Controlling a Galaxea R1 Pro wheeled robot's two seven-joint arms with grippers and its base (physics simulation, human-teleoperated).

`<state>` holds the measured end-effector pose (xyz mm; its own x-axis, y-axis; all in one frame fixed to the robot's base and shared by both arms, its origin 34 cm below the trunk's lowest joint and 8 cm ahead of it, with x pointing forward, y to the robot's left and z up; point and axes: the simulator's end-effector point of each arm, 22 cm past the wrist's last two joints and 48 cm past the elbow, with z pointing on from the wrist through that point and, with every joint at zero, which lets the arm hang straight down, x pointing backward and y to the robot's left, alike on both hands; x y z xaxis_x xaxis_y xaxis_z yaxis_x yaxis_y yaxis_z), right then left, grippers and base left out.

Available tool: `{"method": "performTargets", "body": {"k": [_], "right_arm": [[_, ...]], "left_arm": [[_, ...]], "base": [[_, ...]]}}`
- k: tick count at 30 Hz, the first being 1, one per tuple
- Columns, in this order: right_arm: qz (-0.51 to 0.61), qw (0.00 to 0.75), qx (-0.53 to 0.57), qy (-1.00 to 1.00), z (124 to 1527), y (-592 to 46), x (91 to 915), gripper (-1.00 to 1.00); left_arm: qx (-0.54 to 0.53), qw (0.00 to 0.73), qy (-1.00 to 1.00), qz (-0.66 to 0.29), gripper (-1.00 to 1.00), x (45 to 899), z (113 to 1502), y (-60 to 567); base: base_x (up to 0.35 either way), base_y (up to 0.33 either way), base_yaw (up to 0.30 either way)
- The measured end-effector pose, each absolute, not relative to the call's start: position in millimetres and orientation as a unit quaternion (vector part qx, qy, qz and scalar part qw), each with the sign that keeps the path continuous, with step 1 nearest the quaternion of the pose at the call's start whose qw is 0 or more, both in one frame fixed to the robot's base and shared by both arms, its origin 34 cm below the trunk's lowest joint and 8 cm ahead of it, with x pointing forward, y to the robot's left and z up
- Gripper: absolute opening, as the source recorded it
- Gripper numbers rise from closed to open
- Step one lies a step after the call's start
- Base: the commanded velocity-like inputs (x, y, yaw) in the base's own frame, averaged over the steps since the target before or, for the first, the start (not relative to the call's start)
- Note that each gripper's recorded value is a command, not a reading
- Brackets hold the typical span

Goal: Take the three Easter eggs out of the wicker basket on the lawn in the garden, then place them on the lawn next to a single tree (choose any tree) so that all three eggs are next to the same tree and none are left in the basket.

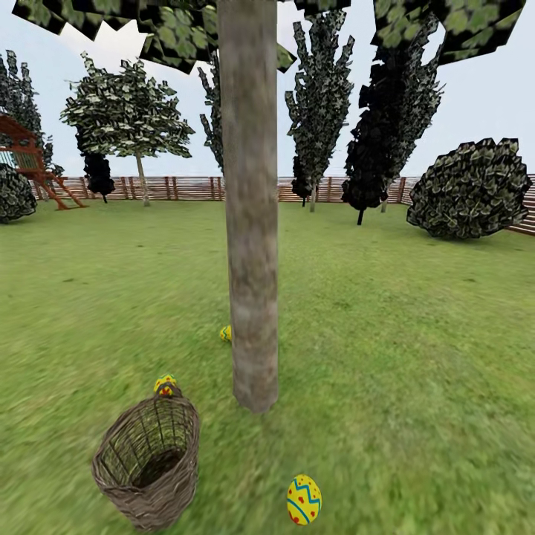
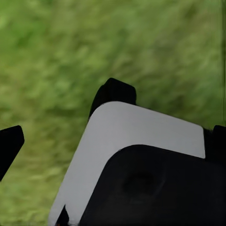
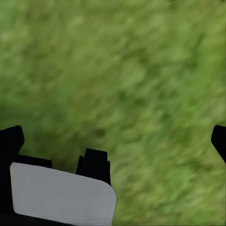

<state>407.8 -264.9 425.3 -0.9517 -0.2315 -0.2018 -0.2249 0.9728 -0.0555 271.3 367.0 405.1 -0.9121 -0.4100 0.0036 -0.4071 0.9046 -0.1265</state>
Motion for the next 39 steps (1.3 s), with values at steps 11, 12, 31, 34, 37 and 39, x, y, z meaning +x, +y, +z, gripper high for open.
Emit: {"method": "performTargets", "body": {"k": [11, 12, 31, 34, 37, 39], "right_arm": [[0.001, 0.121, -0.122, 0.985, 431, -259, 382, 1.00], [0.001, 0.118, -0.122, 0.985, 432, -259, 379, 1.00], [0.009, 0.007, -0.118, 0.993, 441, -262, 262, 1.00], [0.009, 0.000, -0.117, 0.993, 445, -263, 252, 1.00], [0.009, -0.002, -0.117, 0.993, 449, -264, 249, 1.00], [0.009, -0.006, -0.117, 0.993, 452, -263, 244, 1.00]], "left_arm": [[-0.179, 0.018, 0.981, -0.070, 1.00, 272, 418, 334], [-0.179, 0.013, 0.982, -0.059, 1.00, 269, 419, 338], [-0.176, -0.065, 0.982, -0.034, 1.00, 177, 438, 294], [-0.176, -0.081, 0.980, -0.040, 1.00, 155, 442, 280], [-0.175, -0.094, 0.979, -0.047, 1.00, 137, 446, 266], [-0.175, -0.101, 0.978, -0.051, 1.00, 127, 450, 257]], "base": [[0.000, 0.000, 0.000], [0.000, 0.000, 0.000], [0.000, 0.000, 0.000], [0.000, 0.000, 0.000], [0.000, 0.000, 0.000], [0.000, 0.000, 0.000]]}}
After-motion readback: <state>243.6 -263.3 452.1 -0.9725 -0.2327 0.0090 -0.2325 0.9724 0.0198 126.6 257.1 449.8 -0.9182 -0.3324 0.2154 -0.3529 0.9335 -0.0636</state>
